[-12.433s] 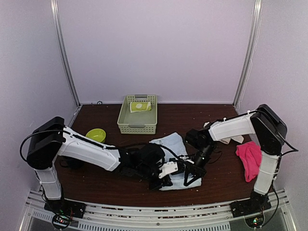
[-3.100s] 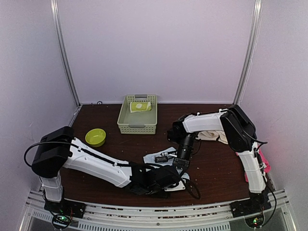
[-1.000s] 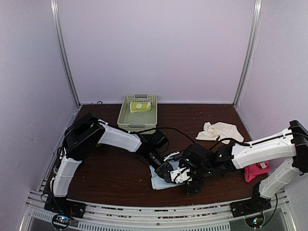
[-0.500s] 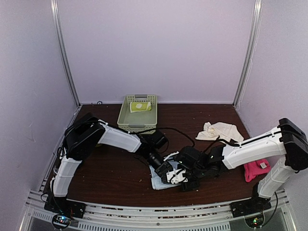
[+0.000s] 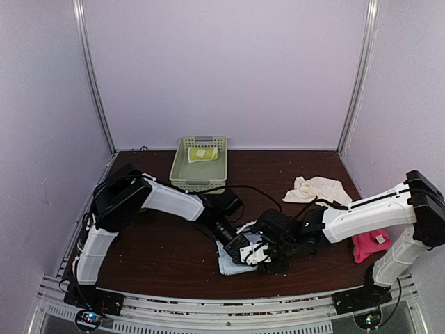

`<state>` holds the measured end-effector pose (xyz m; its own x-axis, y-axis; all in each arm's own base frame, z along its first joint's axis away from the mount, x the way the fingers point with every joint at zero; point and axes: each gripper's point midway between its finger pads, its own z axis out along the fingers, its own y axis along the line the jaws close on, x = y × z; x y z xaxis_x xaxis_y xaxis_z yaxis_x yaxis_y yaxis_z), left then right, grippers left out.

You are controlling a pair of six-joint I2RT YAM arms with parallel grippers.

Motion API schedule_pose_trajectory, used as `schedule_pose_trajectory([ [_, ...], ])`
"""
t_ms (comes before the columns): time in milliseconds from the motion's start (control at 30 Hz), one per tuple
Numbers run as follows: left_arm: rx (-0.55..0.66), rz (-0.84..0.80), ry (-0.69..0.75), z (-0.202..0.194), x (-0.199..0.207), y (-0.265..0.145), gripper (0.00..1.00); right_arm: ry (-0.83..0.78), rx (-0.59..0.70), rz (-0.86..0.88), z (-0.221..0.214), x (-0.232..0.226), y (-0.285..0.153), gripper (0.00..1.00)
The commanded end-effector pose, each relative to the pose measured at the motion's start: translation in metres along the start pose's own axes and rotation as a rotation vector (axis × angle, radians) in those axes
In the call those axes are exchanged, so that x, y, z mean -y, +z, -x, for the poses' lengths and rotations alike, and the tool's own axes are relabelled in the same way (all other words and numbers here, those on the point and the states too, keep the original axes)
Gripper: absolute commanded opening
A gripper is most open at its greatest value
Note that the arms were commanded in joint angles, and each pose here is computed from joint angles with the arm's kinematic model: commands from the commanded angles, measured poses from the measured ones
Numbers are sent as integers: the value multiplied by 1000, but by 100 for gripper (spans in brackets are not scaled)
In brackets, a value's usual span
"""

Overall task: Roll the towels
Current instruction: Roll the towel at the center of the board.

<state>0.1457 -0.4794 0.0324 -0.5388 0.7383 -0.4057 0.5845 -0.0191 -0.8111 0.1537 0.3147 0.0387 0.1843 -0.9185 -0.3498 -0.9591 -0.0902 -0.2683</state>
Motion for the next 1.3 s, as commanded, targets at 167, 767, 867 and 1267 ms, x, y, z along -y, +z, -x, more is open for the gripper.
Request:
schedule_pose_trajectory([
  [167, 242, 308, 175, 30, 27, -63, 61, 18, 34, 272, 13, -45, -3, 27],
  [767, 512, 1185, 805, 20, 167, -186, 68, 392, -135, 792, 4, -40, 20, 20],
  [867, 335, 1152, 855, 12, 159, -140, 68, 424, -168, 832, -2, -39, 29, 20],
  [1267, -72, 1058, 891, -27, 85, -27, 63, 460, -186, 846, -11, -34, 38, 22],
])
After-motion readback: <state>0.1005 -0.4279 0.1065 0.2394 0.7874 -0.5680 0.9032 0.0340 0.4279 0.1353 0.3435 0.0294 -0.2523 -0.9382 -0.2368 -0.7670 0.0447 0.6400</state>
